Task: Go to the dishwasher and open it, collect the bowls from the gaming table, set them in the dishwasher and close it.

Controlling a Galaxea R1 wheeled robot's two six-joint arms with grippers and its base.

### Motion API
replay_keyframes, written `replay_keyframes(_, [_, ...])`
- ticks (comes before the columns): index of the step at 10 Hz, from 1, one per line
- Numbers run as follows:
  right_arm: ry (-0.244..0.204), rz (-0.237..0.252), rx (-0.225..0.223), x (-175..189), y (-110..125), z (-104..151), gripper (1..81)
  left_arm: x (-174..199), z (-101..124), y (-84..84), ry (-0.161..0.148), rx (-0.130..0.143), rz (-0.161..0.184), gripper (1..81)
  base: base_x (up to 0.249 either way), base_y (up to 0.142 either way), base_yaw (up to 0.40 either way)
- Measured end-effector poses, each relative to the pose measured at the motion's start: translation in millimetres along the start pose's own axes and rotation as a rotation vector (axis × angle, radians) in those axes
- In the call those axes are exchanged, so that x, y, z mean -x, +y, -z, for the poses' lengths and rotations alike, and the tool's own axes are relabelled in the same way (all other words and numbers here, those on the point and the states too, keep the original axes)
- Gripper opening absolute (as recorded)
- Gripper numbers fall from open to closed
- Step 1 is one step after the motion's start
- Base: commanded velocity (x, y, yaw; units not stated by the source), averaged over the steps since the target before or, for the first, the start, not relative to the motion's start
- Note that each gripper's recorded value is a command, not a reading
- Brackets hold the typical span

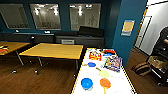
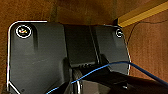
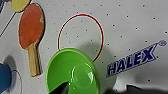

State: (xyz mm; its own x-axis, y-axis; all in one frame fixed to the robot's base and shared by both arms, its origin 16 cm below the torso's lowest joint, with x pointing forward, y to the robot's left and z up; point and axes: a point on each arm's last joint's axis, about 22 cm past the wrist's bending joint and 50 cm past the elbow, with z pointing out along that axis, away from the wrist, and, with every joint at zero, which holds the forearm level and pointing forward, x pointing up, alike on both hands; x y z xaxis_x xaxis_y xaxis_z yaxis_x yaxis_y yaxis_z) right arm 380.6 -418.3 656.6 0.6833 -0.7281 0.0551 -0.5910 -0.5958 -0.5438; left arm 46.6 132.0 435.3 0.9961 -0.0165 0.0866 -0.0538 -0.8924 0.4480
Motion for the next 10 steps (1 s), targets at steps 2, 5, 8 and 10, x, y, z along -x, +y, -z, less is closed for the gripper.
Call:
replay_keyframes(2, [-0.011, -0.005, 0.008, 5.3, 5.4, -2.7, 81.1, 2.2, -0.5, 0.0, -0.007, 0.0, 0.002, 81.1, 0.0, 0.0, 0.0])
replay_keyframes(5, [-0.01, -0.005, 0.006, 5.5, 5.0, -3.0, 81.1, 2.2, -0.5, 0.0, -0.008, 0.0, 0.002, 81.1, 0.0, 0.0, 0.0])
replay_keyframes(8, [-0.011, -0.006, 0.006, 6.9, 5.8, -3.4, 81.1, 2.2, -0.5, 0.0, -0.008, 0.0, 0.002, 81.1, 0.0, 0.0, 0.0])
replay_keyframes(10, [-0.023, -0.012, 0.008, 16.2, 11.3, -5.8, 1.0, 2.5, -0.4, -0.4, -0.008, 0.0, 0.003, 81.1, 0.0, 0.0, 0.0])
